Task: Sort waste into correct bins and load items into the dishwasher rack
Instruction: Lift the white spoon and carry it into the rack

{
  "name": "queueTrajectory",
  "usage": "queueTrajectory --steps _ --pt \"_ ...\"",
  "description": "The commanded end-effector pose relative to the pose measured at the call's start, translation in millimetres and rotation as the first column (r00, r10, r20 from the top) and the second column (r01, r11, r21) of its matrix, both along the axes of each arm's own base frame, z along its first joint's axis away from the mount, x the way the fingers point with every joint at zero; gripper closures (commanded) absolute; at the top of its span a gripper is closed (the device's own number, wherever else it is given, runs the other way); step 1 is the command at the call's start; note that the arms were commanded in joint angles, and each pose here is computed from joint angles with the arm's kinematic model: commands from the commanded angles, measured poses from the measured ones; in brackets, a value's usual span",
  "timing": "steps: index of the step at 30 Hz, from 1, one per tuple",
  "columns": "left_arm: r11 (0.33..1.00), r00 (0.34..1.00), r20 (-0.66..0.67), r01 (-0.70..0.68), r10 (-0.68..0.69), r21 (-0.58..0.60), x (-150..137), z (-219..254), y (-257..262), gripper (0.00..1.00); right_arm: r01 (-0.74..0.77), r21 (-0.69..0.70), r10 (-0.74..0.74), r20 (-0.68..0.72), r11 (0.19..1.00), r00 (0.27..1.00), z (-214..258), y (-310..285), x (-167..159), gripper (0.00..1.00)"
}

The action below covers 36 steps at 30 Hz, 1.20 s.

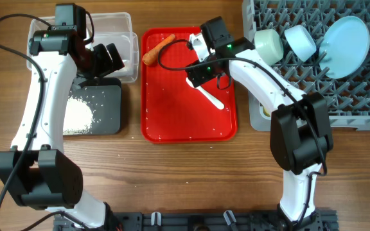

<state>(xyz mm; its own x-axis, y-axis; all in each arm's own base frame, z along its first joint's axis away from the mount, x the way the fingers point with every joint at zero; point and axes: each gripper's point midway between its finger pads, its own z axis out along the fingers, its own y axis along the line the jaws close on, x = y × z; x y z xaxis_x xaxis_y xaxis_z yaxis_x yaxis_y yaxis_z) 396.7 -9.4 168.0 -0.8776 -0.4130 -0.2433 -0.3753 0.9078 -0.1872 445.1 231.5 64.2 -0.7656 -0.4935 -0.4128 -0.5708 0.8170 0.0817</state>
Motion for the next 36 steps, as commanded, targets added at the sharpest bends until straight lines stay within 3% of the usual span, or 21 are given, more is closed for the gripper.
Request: queueTrajectory --steps 1,8,10,12,14,20,22,25,31,36 --pt "1.000 1.000 0.001 -0.003 0.003 0.003 0 0 2 0.00 -0.072 0.010 0.072 -0.064 0.997 0.995 -32 10 -6 0.17" --pt "1.000 1.000 0.001 -0.003 0.003 0.003 0 0 2 0.00 -0.090 0.051 0.099 -0.191 0.995 0.977 -65 16 -29 0.20" --pt "1.000 1.000 0.001 -0.003 0.003 0.003 0 0 2 0.00 -0.091 0.059 0.103 -0.243 0.994 0.964 -87 17 -37 0.32" --pt "1.000 1.000 0.001 -0.004 0.004 0.003 0 0 2 0.00 -0.061 0.036 0.069 -0.304 0.997 0.950 -109 12 -45 0.53" --pt "1.000 1.000 0.001 -0.003 0.003 0.003 0 0 2 0.00 -0.023 0.002 0.022 -0.315 1.000 0.949 -116 6 -45 0.65" --pt "1.000 1.000 0.001 -0.003 0.003 0.003 0 0 2 0.00 0.025 -0.140 -0.069 -0.322 0.990 0.944 -123 -21 -49 0.71" --pt "1.000 1.000 0.001 -0.003 0.003 0.003 0 0 2 0.00 0.022 -0.156 -0.076 -0.347 0.988 0.935 -123 -25 -55 0.78" --pt "1.000 1.000 0.001 -0.003 0.003 0.003 0 0 2 0.00 0.027 -0.179 -0.097 -0.393 0.983 0.915 -122 -34 -66 0.96" --pt "1.000 1.000 0.001 -0.004 0.004 0.003 0 0 2 0.00 0.100 -0.179 -0.166 -0.403 0.979 0.900 -95 -38 -66 0.96" --pt "1.000 1.000 0.001 -0.003 0.003 0.003 0 0 2 0.00 0.191 -0.060 -0.200 -0.203 0.980 0.959 35 -51 -32 0.96"
